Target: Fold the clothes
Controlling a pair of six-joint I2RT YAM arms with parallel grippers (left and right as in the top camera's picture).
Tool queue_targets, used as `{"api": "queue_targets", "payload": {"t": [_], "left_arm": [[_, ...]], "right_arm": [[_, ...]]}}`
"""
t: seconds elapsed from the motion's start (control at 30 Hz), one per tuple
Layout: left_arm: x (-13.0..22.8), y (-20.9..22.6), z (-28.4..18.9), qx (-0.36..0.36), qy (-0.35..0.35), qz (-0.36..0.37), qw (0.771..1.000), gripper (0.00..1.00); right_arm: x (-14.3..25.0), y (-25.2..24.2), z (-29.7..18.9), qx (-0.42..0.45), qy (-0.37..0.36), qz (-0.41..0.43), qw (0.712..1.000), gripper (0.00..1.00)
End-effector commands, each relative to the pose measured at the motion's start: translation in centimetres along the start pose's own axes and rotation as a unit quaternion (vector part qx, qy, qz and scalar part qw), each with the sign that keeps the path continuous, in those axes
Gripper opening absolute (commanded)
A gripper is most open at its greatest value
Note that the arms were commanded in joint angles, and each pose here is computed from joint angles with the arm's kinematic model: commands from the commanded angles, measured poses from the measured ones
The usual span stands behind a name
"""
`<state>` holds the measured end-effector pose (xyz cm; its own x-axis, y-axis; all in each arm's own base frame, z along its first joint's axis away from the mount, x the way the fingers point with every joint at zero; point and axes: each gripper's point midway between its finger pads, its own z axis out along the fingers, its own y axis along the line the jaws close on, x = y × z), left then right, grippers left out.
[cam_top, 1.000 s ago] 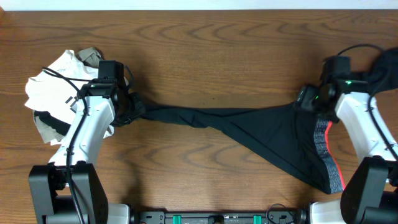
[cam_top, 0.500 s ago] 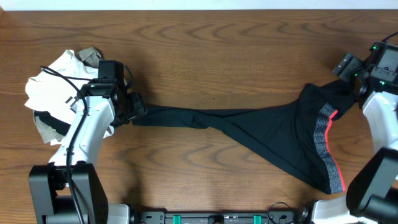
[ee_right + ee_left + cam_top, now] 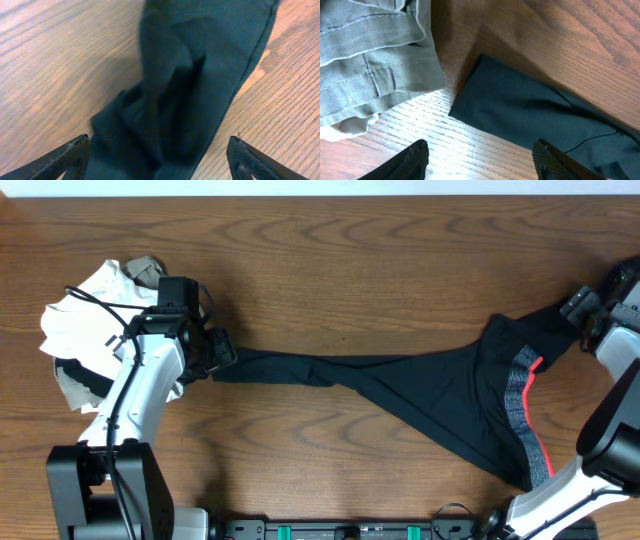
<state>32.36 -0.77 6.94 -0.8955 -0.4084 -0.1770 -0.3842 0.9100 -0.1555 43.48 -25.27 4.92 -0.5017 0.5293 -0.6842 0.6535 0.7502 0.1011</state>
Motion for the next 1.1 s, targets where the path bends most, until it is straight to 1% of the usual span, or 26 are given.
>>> {"api": "queue_targets", "payload": {"t": [0.0,0.03,0.1,0.13,0.2,0.23,0.33,0.4,0.47,0.57,0.63,0.67,0.7,0.8,0.83,0.87,0.9,0.93,0.97,1.0,1.03,1.07], "left_arm": [[-0.2,0.0,0.0,-0.004,-0.004,0.006,1.0,0.69],[-0.2,0.0,0.0,-0.004,-0.004,0.006,1.0,0.69],[-0.2,0.0,0.0,-0.003,-0.005,0.006,1.0,0.69],[-0.2,0.0,0.0,-0.003,-0.005,0.006,1.0,0.69],[-0.2,0.0,0.0,-0.003,-0.005,0.006,1.0,0.69],[-0.2,0.0,0.0,-0.003,-0.005,0.006,1.0,0.69],[-0.2,0.0,0.0,-0.003,-0.005,0.006,1.0,0.69],[-0.2,0.0,0.0,-0.003,-0.005,0.006,1.0,0.69],[-0.2,0.0,0.0,-0.003,-0.005,0.006,1.0,0.69],[-0.2,0.0,0.0,-0.003,-0.005,0.006,1.0,0.69],[-0.2,0.0,0.0,-0.003,-0.005,0.006,1.0,0.69],[-0.2,0.0,0.0,-0.003,-0.005,0.006,1.0,0.69],[-0.2,0.0,0.0,-0.003,-0.005,0.006,1.0,0.69],[-0.2,0.0,0.0,-0.003,-0.005,0.006,1.0,0.69],[-0.2,0.0,0.0,-0.003,-0.005,0.006,1.0,0.69],[-0.2,0.0,0.0,-0.003,-0.005,0.006,1.0,0.69],[-0.2,0.0,0.0,-0.003,-0.005,0.006,1.0,0.69],[-0.2,0.0,0.0,-0.003,-0.005,0.006,1.0,0.69],[-0.2,0.0,0.0,-0.003,-0.005,0.006,1.0,0.69],[-0.2,0.0,0.0,-0.003,-0.005,0.006,1.0,0.69],[-0.2,0.0,0.0,-0.003,-0.006,0.006,1.0,0.69],[-0.2,0.0,0.0,-0.003,-0.006,0.006,1.0,0.69]], "right_arm": [[0.3,-0.5,1.2,0.006,0.0,-0.008,1.0,0.84],[0.5,-0.5,1.6,0.004,0.001,-0.008,1.0,0.79],[0.9,-0.3,2.2,-0.003,0.002,-0.008,1.0,0.5],[0.9,0.1,2.4,-0.012,0.002,-0.008,1.0,0.33],[0.7,1.4,2.4,-0.048,-0.002,-0.008,0.999,0.09],[0.4,2.3,2.3,-0.069,-0.008,-0.01,0.998,0.02],[-0.8,6.5,1.1,-0.156,-0.017,-0.024,0.987,0.01],[-1.7,10.6,-0.6,-0.234,-0.021,-0.044,0.971,0.01],[-2.2,15.3,-3.0,-0.316,-0.022,-0.072,0.946,0.01],[-1.5,23.4,-7.8,-0.437,-0.008,-0.122,0.891,0.01],[1.2,29.4,-12.3,-0.517,0.012,-0.179,0.837,0.01],[2.4,31.2,-14.0,-0.541,0.021,-0.201,0.817,0.01],[4.6,33.6,-16.2,-0.569,0.034,-0.235,0.788,0.01],[11.6,37.8,-20.6,-0.597,0.065,-0.333,0.727,0.05],[13.6,38.4,-21.2,-0.589,0.075,-0.362,0.719,0.08],[15.5,38.7,-21.2,-0.569,0.086,-0.387,0.72,0.08],[17.2,38.5,-20.7,-0.531,0.098,-0.414,0.733,0.05],[18.3,38.0,-19.8,-0.483,0.107,-0.436,0.752,0.04],[19.0,37.3,-19.0,-0.441,0.112,-0.454,0.766,0.01],[19.4,36.5,-18.2,-0.399,0.115,-0.47,0.779,0.01],[19.3,35.7,-17.5,-0.362,0.118,-0.473,0.794,0.03],[18.7,34.4,-16.4,-0.311,0.12,-0.466,0.82,0.04]]}}
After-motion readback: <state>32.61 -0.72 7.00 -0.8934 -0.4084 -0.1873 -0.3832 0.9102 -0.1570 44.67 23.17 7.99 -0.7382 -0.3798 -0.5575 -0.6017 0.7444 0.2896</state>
